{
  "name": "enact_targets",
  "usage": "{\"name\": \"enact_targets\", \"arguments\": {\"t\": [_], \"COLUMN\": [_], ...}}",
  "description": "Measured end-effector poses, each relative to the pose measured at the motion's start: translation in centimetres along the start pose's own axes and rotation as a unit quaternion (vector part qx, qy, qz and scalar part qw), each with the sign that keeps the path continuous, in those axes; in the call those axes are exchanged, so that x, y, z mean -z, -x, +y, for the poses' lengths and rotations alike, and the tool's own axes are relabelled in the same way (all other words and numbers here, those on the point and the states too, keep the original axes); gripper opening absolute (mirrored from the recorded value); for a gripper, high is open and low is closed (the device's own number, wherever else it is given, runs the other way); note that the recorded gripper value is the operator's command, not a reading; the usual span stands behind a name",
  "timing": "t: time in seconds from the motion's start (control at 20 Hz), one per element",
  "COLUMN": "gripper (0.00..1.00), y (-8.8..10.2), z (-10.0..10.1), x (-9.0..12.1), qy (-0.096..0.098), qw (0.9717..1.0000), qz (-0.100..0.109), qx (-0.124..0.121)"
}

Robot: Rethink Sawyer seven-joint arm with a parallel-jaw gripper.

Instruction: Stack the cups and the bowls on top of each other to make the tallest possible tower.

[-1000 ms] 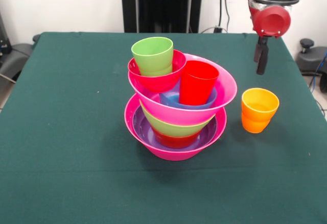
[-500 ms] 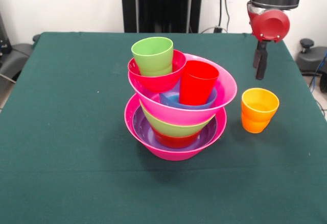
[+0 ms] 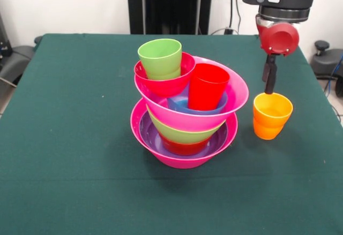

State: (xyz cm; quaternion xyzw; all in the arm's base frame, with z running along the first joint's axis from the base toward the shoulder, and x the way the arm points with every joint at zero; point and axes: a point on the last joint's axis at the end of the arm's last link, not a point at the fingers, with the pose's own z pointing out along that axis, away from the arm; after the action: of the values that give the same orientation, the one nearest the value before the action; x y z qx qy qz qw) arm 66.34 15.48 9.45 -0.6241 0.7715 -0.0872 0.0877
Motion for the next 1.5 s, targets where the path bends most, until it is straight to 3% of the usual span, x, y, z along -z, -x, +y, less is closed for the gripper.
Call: {"name": "enact_targets", "arguments": {"t": [0.5,1.0,1.5], "gripper": [1.00,1.00,1.00], "y": [-0.2,-0.8,-1.8], "z": [0.4,2.2,3.6], "x": [-1.6,-4.5,-6.6], "qy": [-0.010,0.012,0.027], "qw": [0.9999,0.9999,0.9987], "qz": [-0.001,0.003,0.016], "qx": [-0.003,-0.002,0.040]}}
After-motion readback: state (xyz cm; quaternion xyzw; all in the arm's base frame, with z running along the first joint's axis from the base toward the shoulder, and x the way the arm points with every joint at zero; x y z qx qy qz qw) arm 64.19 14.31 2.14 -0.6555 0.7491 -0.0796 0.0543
